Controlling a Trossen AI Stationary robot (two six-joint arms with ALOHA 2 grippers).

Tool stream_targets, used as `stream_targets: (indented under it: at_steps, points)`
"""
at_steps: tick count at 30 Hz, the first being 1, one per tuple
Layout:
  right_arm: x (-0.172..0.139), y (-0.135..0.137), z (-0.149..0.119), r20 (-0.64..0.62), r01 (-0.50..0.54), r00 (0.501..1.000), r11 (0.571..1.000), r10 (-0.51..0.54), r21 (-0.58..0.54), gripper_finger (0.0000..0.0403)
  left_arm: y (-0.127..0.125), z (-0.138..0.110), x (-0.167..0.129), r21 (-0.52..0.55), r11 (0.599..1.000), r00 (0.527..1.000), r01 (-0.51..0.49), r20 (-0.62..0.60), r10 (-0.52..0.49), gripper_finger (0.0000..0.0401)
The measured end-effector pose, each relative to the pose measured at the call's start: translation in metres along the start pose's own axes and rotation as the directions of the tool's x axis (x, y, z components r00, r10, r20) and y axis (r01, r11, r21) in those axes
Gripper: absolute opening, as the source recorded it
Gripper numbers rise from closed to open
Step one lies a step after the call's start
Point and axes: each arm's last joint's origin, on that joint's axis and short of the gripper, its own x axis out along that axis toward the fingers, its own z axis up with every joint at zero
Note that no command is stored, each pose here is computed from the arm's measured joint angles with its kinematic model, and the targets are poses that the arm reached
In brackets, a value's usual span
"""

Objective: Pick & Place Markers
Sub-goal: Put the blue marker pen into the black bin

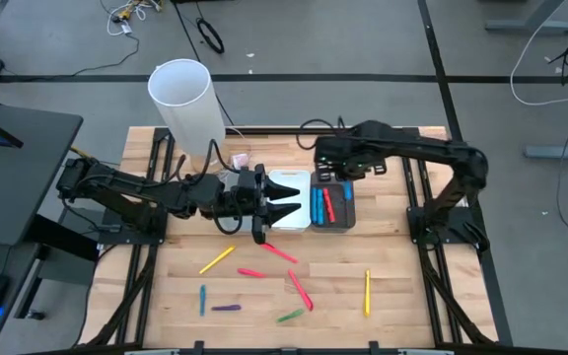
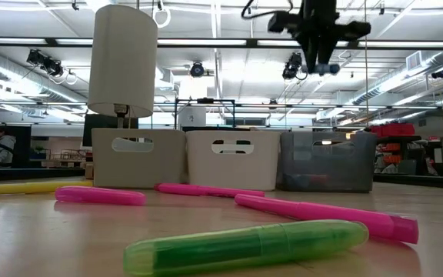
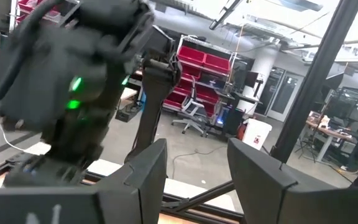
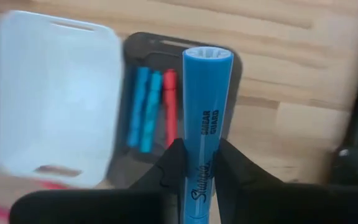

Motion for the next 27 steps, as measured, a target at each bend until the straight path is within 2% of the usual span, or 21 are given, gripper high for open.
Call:
stream_targets:
  at_steps: [2, 9, 15, 21, 25, 27]
  points:
    - [0.01, 0.005, 0.002, -0.011, 0.041, 0.999, 0.999, -0.041, -0.015, 0.0045, 0.0, 0.0, 0.0, 0.0, 1.0, 1.0, 0.0, 0.0, 0.0, 0.0177]
    - [0.034, 0.02, 0.01, -0.013, 0.086, 0.996, 0.995, -0.087, -0.048, 0.0045, 0.0, -0.001, 0.0, 0.004, 1.0, 1.0, -0.005, -0.016, 0.005, 0.0177]
    - [0.072, 0.013, 0.003, -0.039, 0.2, 0.979, 0.979, -0.202, -0.045, 0.0045, 0.001, -0.002, 0.0, 0.006, 1.0, 1.0, -0.006, -0.022, 0.006, 0.0177]
    - [0.106, 0.022, -0.009, -0.074, 0.082, 0.994, 0.996, -0.084, -0.033, 0.0045, 0.001, -0.002, 0.0, 0.019, 1.0, 1.0, -0.006, -0.022, 0.006, 0.0177]
    - [0.124, 0.016, -0.011, -0.106, 0.098, 0.989, 0.995, -0.1, -0.026, 0.0045, 0.001, -0.004, 0.0, 0.027, 1.0, 0.999, -0.01, -0.037, 0.011, 0.0177]
    - [0.131, 0.015, -0.01, -0.118, 0.073, 0.99, 0.997, -0.076, -0.03, 0.0045, 0.001, -0.004, 0.0, 0.029, 0.999, 0.999, -0.012, -0.044, 0.013, 0.0177]
